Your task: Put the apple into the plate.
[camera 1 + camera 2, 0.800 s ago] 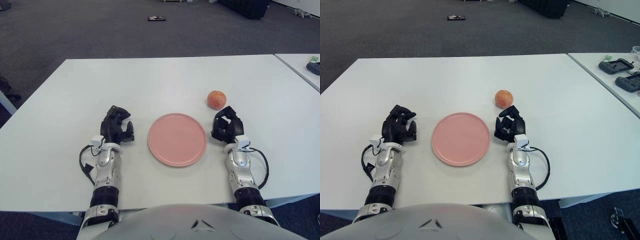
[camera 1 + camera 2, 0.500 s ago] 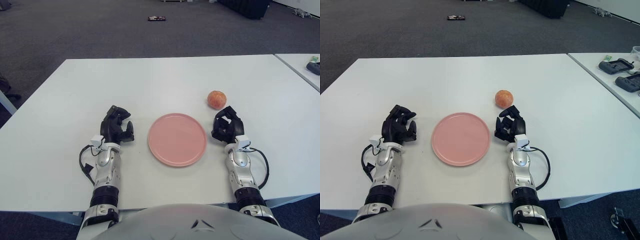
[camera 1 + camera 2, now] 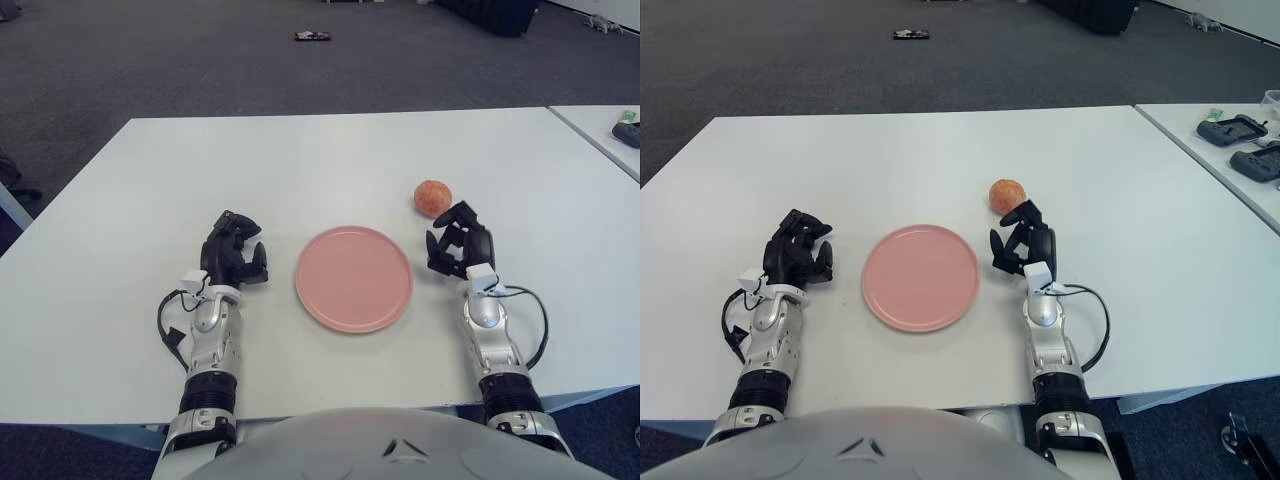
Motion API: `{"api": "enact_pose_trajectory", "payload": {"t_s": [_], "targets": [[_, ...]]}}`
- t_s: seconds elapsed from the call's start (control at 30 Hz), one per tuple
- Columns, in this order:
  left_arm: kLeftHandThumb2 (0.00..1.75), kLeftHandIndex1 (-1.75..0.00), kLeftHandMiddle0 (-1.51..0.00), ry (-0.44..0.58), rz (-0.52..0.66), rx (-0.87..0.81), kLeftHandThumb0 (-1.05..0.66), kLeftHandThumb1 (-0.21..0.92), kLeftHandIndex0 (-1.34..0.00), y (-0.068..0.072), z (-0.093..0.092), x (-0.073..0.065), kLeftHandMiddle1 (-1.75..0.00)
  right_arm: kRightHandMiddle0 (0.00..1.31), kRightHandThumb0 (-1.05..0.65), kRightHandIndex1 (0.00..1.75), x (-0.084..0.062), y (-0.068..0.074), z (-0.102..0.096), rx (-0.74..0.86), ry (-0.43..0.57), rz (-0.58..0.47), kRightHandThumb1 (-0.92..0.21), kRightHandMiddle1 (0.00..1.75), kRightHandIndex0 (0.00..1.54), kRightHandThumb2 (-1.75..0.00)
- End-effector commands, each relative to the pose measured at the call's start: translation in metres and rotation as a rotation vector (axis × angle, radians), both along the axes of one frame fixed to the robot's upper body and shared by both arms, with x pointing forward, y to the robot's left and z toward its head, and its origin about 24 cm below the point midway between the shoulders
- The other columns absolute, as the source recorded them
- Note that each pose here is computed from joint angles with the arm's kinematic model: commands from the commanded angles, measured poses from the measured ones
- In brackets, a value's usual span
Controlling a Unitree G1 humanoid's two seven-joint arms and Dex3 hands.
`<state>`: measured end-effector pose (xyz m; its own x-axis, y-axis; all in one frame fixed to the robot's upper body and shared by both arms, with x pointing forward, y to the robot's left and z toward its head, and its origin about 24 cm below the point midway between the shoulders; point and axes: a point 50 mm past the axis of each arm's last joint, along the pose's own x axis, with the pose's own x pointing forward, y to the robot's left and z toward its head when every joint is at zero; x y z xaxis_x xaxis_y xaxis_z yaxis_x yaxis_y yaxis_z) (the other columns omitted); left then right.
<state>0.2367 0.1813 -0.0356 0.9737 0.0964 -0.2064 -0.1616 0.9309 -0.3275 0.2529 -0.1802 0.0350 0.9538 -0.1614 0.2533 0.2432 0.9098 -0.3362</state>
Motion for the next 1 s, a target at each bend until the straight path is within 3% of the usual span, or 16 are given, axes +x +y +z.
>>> {"api": "enact_pose_trajectory", "payload": {"t_s": [0.0, 0.07, 0.1, 0.2, 0.33, 0.37, 0.43, 0.7, 0.97], "targets": [[1.75, -1.65, -0.93, 0.109, -0.005, -0.017, -0.01, -0.08, -0.71, -0.004, -0.019, -0.013, -1.75, 0.20, -0.36, 1.34, 0.010, 0.001, 0.020, -0.141, -0.044, 0.015, -0.89, 1.75, 0.26, -0.57], [1.75, -1.65, -0.93, 0.106, -0.004, -0.021, -0.01, -0.08, -0.71, -0.004, -0.019, -0.013, -1.75, 0.19, -0.35, 1.22, 0.014, 0.000, 0.026, -0.221, -0.051, 0.012, -0.91, 1.75, 0.13, -0.55], [1.75, -1.65, -0.93, 0.104, -0.004, -0.023, -0.01, -0.08, -0.71, -0.004, -0.019, -0.013, -1.75, 0.12, -0.47, 1.10, 0.016, 0.000, 0.028, -0.250, -0.053, 0.009, -0.87, 1.58, 0.08, -0.62], [1.75, -1.65, -0.93, 0.101, -0.003, -0.030, -0.01, -0.08, -0.71, -0.004, -0.020, -0.013, -1.75, 0.04, -0.63, 0.85, 0.022, -0.003, 0.033, -0.309, -0.055, 0.001, -0.72, 1.30, 0.03, -0.81], [1.75, -1.65, -0.93, 0.095, -0.002, -0.027, -0.01, -0.08, -0.71, -0.004, -0.020, -0.013, -1.75, 0.01, -0.71, 0.53, 0.036, -0.011, 0.036, -0.365, -0.047, -0.034, -0.59, 1.03, 0.01, -0.87], [1.75, -1.65, -0.93, 0.094, 0.000, -0.028, -0.01, -0.08, -0.71, -0.004, -0.020, -0.013, -1.75, 0.01, -0.73, 0.34, 0.038, -0.012, 0.037, -0.374, -0.047, -0.041, -0.55, 0.90, 0.00, -0.89], [1.75, -1.65, -0.93, 0.093, 0.006, -0.036, -0.01, -0.08, -0.71, -0.005, -0.020, -0.013, -1.75, 0.00, -0.77, 0.14, 0.042, -0.013, 0.040, -0.406, -0.048, -0.046, -0.49, 0.71, 0.00, -0.90], [1.75, -1.65, -0.94, 0.094, 0.015, -0.062, -0.01, -0.08, -0.71, -0.004, -0.021, -0.014, -1.75, 0.00, -0.90, 0.01, 0.060, -0.010, 0.052, -0.491, -0.020, -0.032, -0.42, 0.15, 0.00, -0.83], [1.75, -1.65, -0.93, 0.098, 0.019, -0.044, -0.01, -0.08, -0.71, -0.004, -0.021, -0.015, -1.75, 0.00, -0.98, 0.00, 0.076, -0.008, 0.058, -0.546, 0.032, -0.035, -0.43, 0.01, 0.00, -0.76]]}}
